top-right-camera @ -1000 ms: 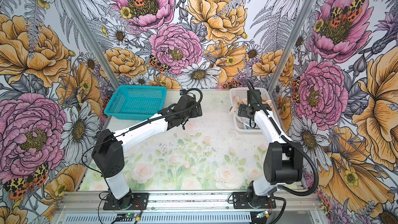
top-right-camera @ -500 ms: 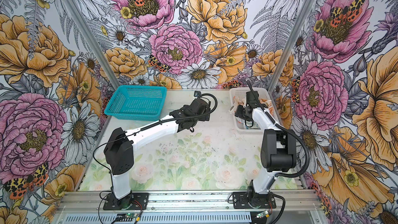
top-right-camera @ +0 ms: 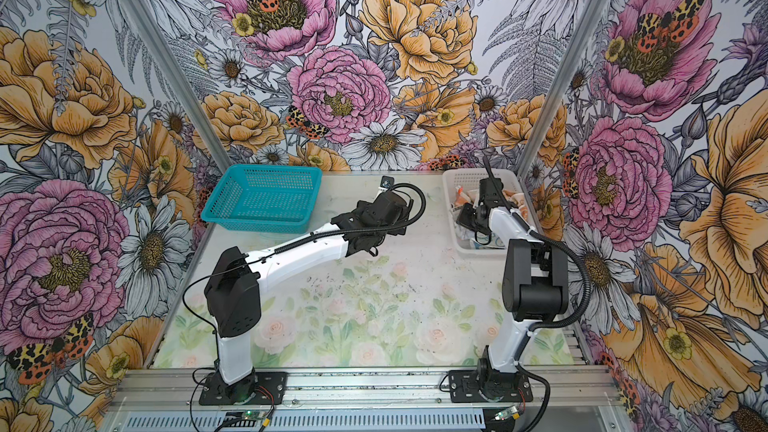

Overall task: Fold and stack the towels
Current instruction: 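Lower the right gripper into the white basket and pinch the cream RABBIT towel edge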

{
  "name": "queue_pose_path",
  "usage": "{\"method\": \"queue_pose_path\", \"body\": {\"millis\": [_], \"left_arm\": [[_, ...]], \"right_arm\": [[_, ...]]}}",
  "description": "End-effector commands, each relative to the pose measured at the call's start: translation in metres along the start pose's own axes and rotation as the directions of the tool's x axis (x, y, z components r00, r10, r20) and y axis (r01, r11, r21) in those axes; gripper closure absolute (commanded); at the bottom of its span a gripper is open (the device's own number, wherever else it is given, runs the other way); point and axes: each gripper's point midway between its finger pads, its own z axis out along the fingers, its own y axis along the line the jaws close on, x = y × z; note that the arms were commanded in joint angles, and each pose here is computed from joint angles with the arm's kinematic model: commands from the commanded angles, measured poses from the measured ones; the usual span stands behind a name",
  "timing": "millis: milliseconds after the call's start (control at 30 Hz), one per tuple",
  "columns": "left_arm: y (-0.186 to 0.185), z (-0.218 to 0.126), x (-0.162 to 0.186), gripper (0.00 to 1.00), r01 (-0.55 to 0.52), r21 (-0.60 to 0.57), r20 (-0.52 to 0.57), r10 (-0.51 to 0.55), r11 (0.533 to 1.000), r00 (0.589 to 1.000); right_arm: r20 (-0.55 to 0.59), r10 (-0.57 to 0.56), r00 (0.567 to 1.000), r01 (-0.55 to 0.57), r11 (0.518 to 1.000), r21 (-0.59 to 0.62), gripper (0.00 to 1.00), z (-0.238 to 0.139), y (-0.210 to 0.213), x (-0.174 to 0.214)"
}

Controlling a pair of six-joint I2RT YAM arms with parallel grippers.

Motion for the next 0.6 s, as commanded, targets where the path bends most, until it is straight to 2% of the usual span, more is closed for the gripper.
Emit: {"method": "queue_pose_path", "body": {"millis": [0, 67, 200, 300, 400, 533, 567], "left_arm": [[0.002, -0.003, -0.007, 0.01, -0.020, -0.026, 0.005, 0.021, 0.999, 1.000], [0.002, -0.003, -0.006, 0.01, -0.022, -0.025, 0.000, 0.022, 0.999, 1.000], [0.000, -0.003, -0.005, 0.01, -0.018, -0.015, -0.005, 0.018, 1.000, 1.000], [-0.001, -0.002, -0.004, 0.01, -0.015, -0.008, -0.011, 0.015, 1.000, 1.000], [-0.001, -0.002, -0.002, 0.01, -0.015, -0.011, -0.017, 0.015, 1.000, 1.000], [0.000, -0.001, 0.001, 0.01, -0.022, -0.016, -0.025, 0.022, 1.000, 0.999], [0.000, 0.000, 0.002, 0.01, -0.024, -0.016, -0.029, 0.023, 1.000, 0.999]], "right_arm": [[0.023, 0.014, 1.000, -0.014, 1.000, 0.006, 0.98, 0.003, -0.009, -0.010], [0.021, 0.024, 0.999, -0.024, 1.000, -0.004, 0.91, 0.004, -0.011, -0.012], [0.016, 0.043, 0.999, -0.043, 0.998, -0.036, 0.67, 0.009, -0.008, -0.016], [0.002, 0.063, 0.998, -0.063, 0.995, -0.072, 0.56, 0.016, -0.003, -0.016], [-0.009, 0.081, 0.997, -0.081, 0.992, -0.102, 0.51, 0.021, 0.001, -0.013], [-0.020, 0.081, 0.997, -0.083, 0.989, -0.121, 0.52, 0.028, 0.007, -0.010], [-0.022, 0.081, 0.996, -0.083, 0.989, -0.125, 0.54, 0.029, 0.009, -0.009]]}}
